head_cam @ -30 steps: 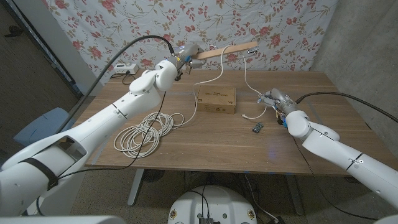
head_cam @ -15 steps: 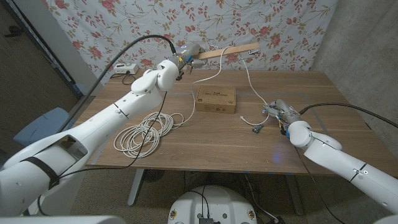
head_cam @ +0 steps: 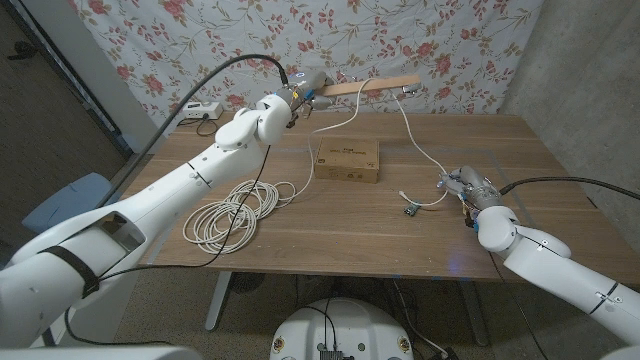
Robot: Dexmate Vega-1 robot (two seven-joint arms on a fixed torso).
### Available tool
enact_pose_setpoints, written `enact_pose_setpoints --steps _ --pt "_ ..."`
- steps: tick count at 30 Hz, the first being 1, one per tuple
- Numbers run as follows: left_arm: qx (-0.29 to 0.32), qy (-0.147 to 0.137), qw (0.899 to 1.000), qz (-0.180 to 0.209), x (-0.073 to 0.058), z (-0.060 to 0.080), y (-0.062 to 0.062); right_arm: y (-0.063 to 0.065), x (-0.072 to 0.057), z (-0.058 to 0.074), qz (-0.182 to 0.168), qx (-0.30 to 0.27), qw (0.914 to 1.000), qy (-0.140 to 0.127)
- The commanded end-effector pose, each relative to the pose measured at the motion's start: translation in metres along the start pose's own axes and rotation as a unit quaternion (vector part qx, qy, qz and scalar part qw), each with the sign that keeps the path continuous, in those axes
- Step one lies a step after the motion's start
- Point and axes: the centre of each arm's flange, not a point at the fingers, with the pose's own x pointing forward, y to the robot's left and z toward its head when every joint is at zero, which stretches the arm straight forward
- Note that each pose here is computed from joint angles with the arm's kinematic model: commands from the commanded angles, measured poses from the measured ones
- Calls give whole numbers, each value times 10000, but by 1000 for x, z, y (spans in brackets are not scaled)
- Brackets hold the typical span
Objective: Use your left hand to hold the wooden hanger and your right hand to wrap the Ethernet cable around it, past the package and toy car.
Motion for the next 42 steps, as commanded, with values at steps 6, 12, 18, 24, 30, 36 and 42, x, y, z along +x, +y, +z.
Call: enact_pose_setpoints --steps 6,12,18,24,30,36,42 --pt "410 -47 9990 -155 9 6 -5 -49 -26 49 -736 -122 9925 -970" --pt "510 -2 9986 -115 8 4 -7 -59 -29 66 -853 -273 9881 -1251" --pt "499 25 9987 -113 10 2 -8 -71 -37 85 -970 -506 9815 -1570" --pt "563 13 9983 -144 15 5 -11 -84 -44 102 -1104 -808 9734 -1838" --pt "644 17 9977 -200 21 9 -14 -91 -50 122 -1227 -1029 9617 -2224" --pt "699 8 9974 -201 26 14 -16 -96 -49 147 -1202 -1157 9464 -2765" --pt "697 44 9974 -200 27 16 -15 -102 -48 166 -1202 -1341 9295 -3218"
